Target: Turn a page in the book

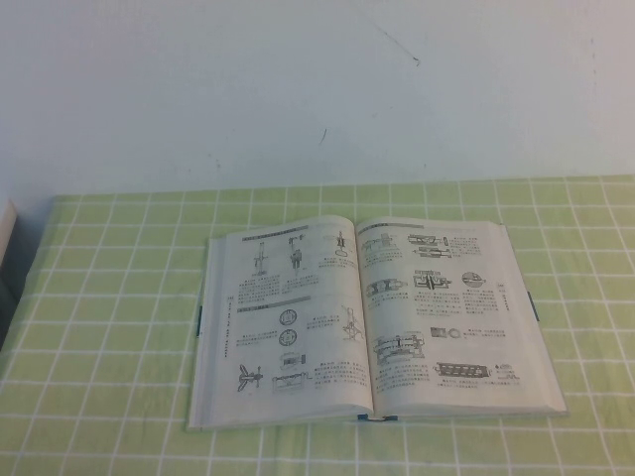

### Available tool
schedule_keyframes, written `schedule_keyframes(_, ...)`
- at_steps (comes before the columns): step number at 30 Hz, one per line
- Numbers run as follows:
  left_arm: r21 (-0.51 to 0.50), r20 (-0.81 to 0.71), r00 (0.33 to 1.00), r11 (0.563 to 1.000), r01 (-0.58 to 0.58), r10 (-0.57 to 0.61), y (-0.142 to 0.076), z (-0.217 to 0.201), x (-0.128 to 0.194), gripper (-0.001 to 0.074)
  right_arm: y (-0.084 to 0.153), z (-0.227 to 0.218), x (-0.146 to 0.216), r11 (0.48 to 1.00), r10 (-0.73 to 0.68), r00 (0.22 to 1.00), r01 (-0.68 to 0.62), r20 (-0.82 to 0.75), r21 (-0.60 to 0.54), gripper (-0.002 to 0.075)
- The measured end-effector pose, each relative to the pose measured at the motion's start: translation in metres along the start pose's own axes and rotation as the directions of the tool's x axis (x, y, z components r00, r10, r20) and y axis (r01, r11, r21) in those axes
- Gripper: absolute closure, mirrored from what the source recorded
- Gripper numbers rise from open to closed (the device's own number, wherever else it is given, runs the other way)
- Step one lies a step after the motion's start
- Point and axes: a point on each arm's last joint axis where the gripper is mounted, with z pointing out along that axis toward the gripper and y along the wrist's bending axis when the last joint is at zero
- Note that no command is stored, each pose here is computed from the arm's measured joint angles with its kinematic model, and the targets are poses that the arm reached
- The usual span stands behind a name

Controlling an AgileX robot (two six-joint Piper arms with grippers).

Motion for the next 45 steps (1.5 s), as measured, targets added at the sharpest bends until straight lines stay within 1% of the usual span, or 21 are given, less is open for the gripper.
schedule_keyframes(3, 0.002, 0.032, 0.999, 1.000, 0.005, -0.005, 0.000, 0.000, -0.003, 0.0739, 0.000, 0.000, 0.000, 0.999, -0.037, 0.999, 0.037, 0.000, -0.001, 0.0729)
schedule_keyframes(5, 0.003, 0.015, 1.000, 1.000, -0.020, 0.020, -0.001, 0.000, -0.002, 0.0739, 0.000, 0.000, 0.000, 0.999, -0.043, 0.999, 0.043, 0.001, -0.003, 0.0729)
schedule_keyframes(6, 0.014, -0.009, 0.998, 0.998, -0.061, 0.062, -0.005, -0.001, -0.002, 0.0739, 0.000, 0.000, 0.000, 0.999, -0.045, 0.999, 0.045, -0.002, -0.004, 0.0729)
schedule_keyframes(7, 0.035, -0.035, 0.991, 0.991, -0.128, 0.129, -0.013, -0.002, -0.002, 0.0739, 0.002, -0.001, 0.000, 0.998, -0.060, 0.998, 0.060, -0.008, -0.008, 0.0729)
schedule_keyframes(9, 0.061, -0.088, 0.964, 0.967, -0.248, 0.252, -0.029, -0.003, -0.006, 0.0739, 0.009, -0.003, -0.009, 0.992, -0.123, 0.992, 0.123, -0.019, -0.022, 0.0729)
schedule_keyframes(10, 0.066, -0.121, 0.945, 0.952, -0.299, 0.305, -0.038, -0.001, -0.009, 0.0739, 0.014, -0.005, -0.017, 0.985, -0.171, 0.985, 0.171, -0.032, -0.023, 0.0729)
schedule_keyframes(12, 0.059, -0.206, 0.905, 0.928, -0.369, 0.373, -0.051, 0.005, -0.014, 0.0739, 0.023, -0.005, -0.034, 0.958, -0.285, 0.955, 0.285, -0.086, -0.007, 0.0729)
schedule_keyframes(14, 0.050, -0.317, 0.852, 0.905, -0.423, 0.416, -0.063, 0.017, -0.017, 0.0739, 0.029, -0.002, -0.055, 0.904, -0.418, 0.890, 0.428, -0.181, 0.020, 0.0729)
schedule_keyframes(15, 0.058, -0.390, 0.806, 0.886, -0.461, 0.445, -0.068, 0.025, -0.019, 0.0739, 0.029, 0.001, -0.063, 0.874, -0.463, 0.852, 0.485, -0.246, 0.035, 0.0729)
schedule_keyframes(16, 0.086, -0.456, 0.750, 0.863, -0.499, 0.479, -0.078, 0.034, -0.022, 0.0739, 0.031, 0.005, -0.072, 0.849, -0.489, 0.815, 0.527, -0.310, 0.044, 0.0729)
schedule_keyframes(17, 0.106, -0.524, 0.693, 0.846, -0.523, 0.494, -0.081, 0.044, -0.022, 0.0739, 0.034, 0.006, -0.082, 0.829, -0.508, 0.787, 0.557, -0.349, 0.048, 0.0729)
schedule_keyframes(19, 0.190, -0.627, 0.564, 0.808, -0.558, 0.537, -0.094, 0.065, -0.025, 0.0739, 0.033, 0.019, -0.098, 0.792, -0.514, 0.708, 0.609, -0.484, 0.050, 0.0729)
schedule_keyframes(20, 0.225, -0.650, 0.523, 0.797, -0.560, 0.551, -0.100, 0.075, -0.027, 0.0739, 0.034, 0.023, -0.106, 0.786, -0.509, 0.689, 0.616, -0.516, 0.048, 0.0729)
schedule_keyframes(22, 0.279, -0.685, 0.457, 0.783, -0.555, 0.568, -0.111, 0.101, -0.033, 0.0739, 0.034, 0.037, -0.116, 0.794, -0.474, 0.655, 0.607, -0.589, 0.035, 0.0729)
schedule_keyframes(26, 0.358, -0.682, 0.392, 0.748, -0.559, 0.618, -0.131, 0.144, -0.038, 0.0739, 0.038, 0.065, -0.128, 0.831, -0.436, 0.638, 0.556, -0.634, -0.013, 0.0729)
schedule_keyframes(29, 0.409, -0.680, 0.330, 0.712, -0.571, 0.655, -0.143, 0.173, -0.029, 0.0739, 0.039, 0.082, -0.130, 0.858, -0.413, 0.635, 0.511, -0.653, -0.045, 0.0729)
schedule_keyframes(33, 0.462, -0.694, 0.234, 0.670, -0.581, 0.681, -0.152, 0.201, -0.002, 0.0739, 0.036, 0.105, -0.129, 0.888, -0.366, 0.623, 0.456, -0.691, -0.059, 0.0728)
schedule_keyframes(36, 0.509, -0.707, 0.142, 0.637, -0.579, 0.693, -0.152, 0.216, 0.024, 0.0739, 0.032, 0.119, -0.129, 0.895, -0.348, 0.583, 0.439, -0.734, -0.076, 0.0724)
schedule_keyframes(38, 0.531, -0.721, 0.083, 0.626, -0.571, 0.688, -0.146, 0.225, 0.044, 0.0739, 0.033, 0.127, -0.128, 0.895, -0.353, 0.549, 0.433, -0.758, -0.104, 0.0723)
schedule_keyframes(40, 0.548, -0.726, 0.048, 0.620, -0.561, 0.686, -0.142, 0.232, 0.064, 0.0739, 0.038, 0.134, -0.131, 0.889, -0.375, 0.529, 0.437, -0.762, -0.135, 0.0722)
schedule_keyframes(45, 0.582, -0.711, 0.005, 0.593, -0.557, 0.703, -0.135, 0.252, 0.107, 0.0739, 0.052, 0.154, -0.139, 0.872, -0.430, 0.510, 0.448, -0.745, -0.197, 0.0722)
